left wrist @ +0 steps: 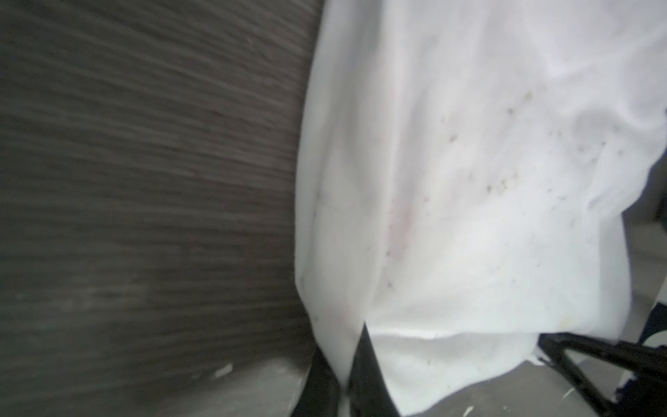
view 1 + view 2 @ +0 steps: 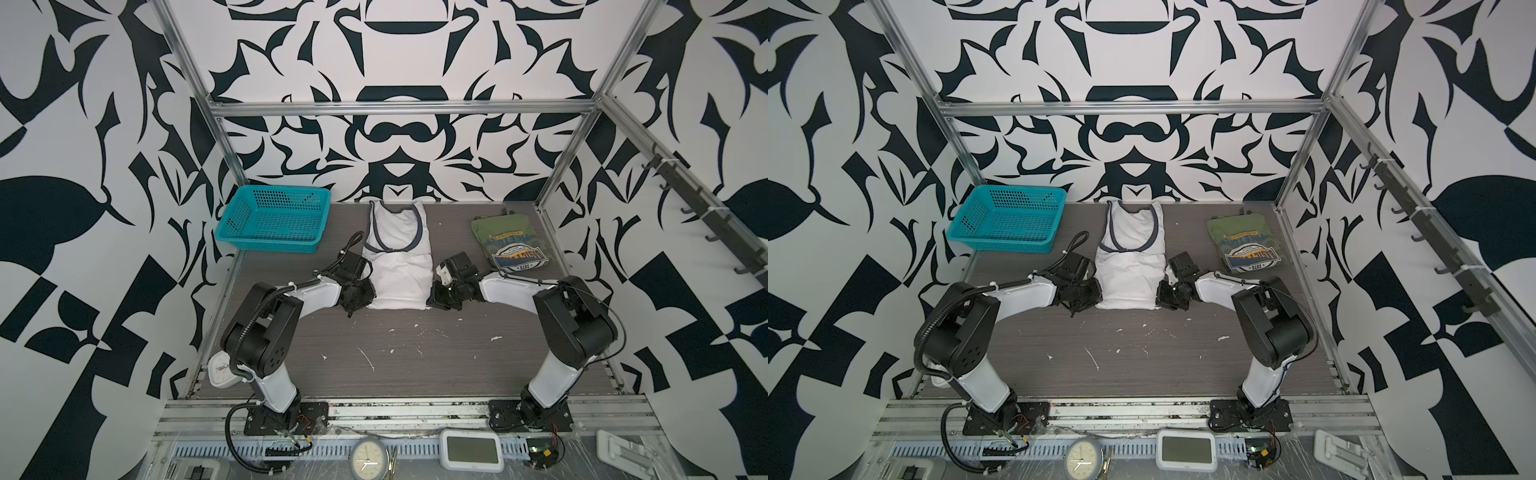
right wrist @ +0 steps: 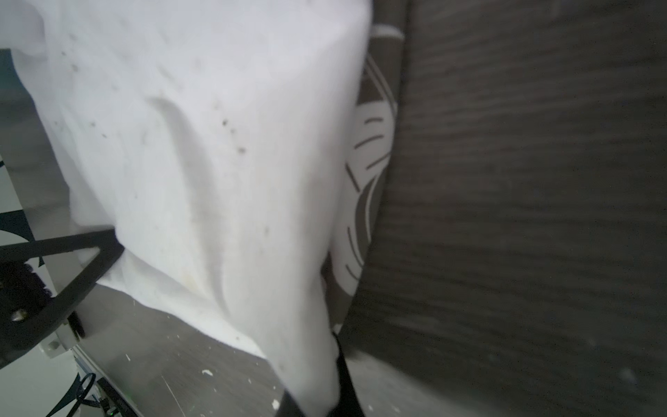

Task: Fold and stack tank tops
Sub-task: Fold the tank top at the top-center of the table.

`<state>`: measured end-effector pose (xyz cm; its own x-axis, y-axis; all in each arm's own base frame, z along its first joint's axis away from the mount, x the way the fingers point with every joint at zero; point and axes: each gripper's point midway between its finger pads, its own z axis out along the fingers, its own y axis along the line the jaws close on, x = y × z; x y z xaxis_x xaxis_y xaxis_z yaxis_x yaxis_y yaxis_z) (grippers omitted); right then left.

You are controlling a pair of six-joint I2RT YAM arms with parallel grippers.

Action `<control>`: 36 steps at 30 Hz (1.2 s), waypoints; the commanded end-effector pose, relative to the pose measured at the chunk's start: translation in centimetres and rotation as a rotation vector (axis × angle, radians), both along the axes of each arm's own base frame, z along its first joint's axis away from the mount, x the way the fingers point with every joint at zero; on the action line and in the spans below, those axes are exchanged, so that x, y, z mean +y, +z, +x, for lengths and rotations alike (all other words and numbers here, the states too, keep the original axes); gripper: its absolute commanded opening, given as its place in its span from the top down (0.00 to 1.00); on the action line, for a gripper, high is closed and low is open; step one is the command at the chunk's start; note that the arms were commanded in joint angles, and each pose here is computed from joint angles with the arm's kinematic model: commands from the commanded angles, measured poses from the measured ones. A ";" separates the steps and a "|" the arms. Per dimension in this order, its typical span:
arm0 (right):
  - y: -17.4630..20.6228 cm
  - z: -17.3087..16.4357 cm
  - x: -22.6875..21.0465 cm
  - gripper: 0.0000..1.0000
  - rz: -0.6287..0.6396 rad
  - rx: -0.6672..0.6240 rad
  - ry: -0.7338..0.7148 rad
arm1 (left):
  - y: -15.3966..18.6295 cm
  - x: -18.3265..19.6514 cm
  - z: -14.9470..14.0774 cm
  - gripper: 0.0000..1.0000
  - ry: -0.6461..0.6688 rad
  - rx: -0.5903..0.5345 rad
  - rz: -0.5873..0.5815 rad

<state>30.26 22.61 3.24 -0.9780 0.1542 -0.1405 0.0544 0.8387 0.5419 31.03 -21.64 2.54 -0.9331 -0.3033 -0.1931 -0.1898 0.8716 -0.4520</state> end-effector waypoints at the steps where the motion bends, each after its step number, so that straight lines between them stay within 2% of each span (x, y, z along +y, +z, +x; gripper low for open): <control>1: 1.1 -1.9 -1.1 1.00 -0.046 -0.002 -0.013 | 0.5 0.9 -2.2 1.00 -0.003 0.008 0.068; 5: 2.9 -4.7 -2.0 1.00 -0.063 -0.025 -0.008 | 2.4 0.6 -4.9 1.00 -0.031 -0.004 0.111; 11: 5.7 -9.1 -2.6 1.00 -0.075 -0.046 0.021 | 5.7 0.7 -9.8 1.00 -0.059 0.035 0.108; 16: 9.2 -10.8 -2.9 1.00 -0.022 -0.081 0.005 | 9.1 0.2 -12.8 0.97 -0.066 0.032 0.017; 20: 12.2 -10.8 -2.3 1.00 0.041 -0.108 -0.010 | 11.7 -0.5 -13.0 0.95 -0.071 0.012 -0.060; 23: 14.2 -10.0 -1.6 1.00 0.068 -0.128 -0.013 | 14.1 -1.1 -12.0 0.90 -0.075 -0.033 -0.078; 27: 16.2 -6.8 -0.9 1.00 0.063 -0.173 -0.027 | 16.2 -2.8 -8.6 0.88 -0.092 -0.052 -0.130; 36: 16.2 2.8 -0.3 1.00 0.181 -0.115 -0.070 | 15.8 -5.0 2.1 0.88 -0.055 0.038 -0.247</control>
